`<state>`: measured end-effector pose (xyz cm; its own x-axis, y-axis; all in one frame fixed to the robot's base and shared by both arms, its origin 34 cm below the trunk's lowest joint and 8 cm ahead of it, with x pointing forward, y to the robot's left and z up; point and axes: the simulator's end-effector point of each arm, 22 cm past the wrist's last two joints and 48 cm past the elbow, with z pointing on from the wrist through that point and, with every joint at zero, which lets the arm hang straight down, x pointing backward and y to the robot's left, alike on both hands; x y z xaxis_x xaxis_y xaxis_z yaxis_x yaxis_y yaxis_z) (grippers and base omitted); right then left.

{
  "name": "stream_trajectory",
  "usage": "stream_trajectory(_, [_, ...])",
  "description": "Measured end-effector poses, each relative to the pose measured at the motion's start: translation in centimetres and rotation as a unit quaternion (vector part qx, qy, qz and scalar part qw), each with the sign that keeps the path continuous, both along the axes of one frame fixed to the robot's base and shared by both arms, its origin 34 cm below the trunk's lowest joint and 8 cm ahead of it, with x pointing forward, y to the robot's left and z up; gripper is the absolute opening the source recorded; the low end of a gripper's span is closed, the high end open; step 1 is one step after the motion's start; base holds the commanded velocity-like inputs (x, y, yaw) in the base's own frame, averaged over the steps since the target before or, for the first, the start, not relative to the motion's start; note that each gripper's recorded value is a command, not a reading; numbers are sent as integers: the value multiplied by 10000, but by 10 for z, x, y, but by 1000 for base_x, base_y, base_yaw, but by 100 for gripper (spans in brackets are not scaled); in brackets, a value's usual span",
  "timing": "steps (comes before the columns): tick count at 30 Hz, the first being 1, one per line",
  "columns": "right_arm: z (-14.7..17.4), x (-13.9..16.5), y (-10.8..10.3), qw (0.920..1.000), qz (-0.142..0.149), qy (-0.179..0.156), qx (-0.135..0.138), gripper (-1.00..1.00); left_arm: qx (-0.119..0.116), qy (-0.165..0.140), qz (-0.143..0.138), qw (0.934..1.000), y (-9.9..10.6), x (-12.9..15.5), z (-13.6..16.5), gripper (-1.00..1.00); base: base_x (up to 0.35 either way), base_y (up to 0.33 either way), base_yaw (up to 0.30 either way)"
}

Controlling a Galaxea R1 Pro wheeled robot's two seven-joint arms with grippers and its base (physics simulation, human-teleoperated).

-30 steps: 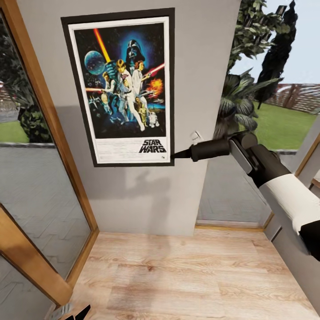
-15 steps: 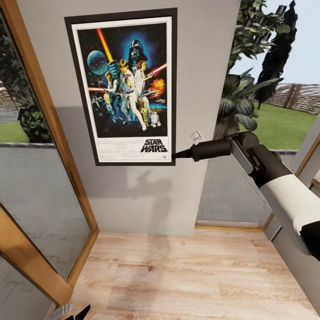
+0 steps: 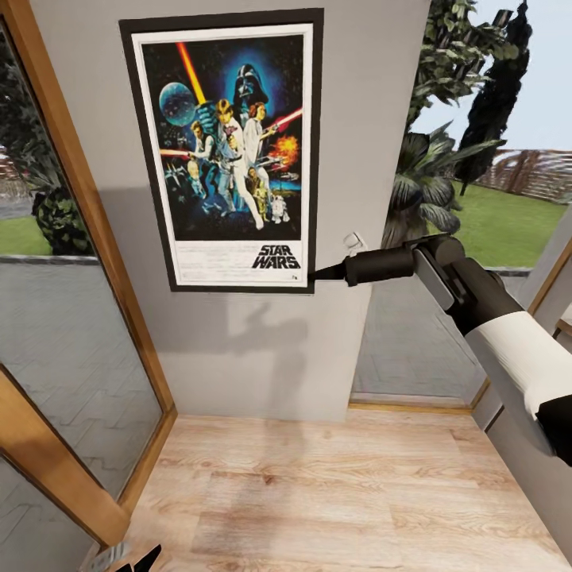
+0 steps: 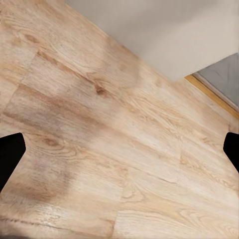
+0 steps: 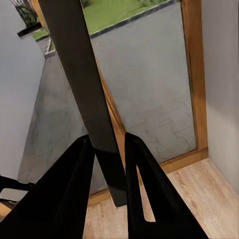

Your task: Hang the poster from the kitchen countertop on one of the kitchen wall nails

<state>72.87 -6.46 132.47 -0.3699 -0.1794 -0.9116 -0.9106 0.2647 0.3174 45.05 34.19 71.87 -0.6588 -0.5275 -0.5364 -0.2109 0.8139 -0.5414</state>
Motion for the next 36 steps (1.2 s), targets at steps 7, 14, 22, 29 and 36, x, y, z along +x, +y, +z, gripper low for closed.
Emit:
stream_trajectory(7, [12,3,-6,9998,-77,-45,187,-100,1,1,0,10000,0,0,0,100,0,0,0])
stream_trajectory(14, [9,8,-9,9997,-141,23,213,-100,2,1,0,10000,0,0,0,100,0,0,0])
stream_trajectory(22, [6,10,-11,9996,-174,72,221,-100,2,1,0,10000,0,0,0,100,0,0,0])
stream_trajectory(29, [-6,8,-12,9994,-183,183,220,-100,2,1,0,10000,0,0,0,100,0,0,0])
stream_trajectory(36, [-8,8,-11,9994,-178,201,220,-100,1,1,1,10000,0,0,0,100,0,0,0])
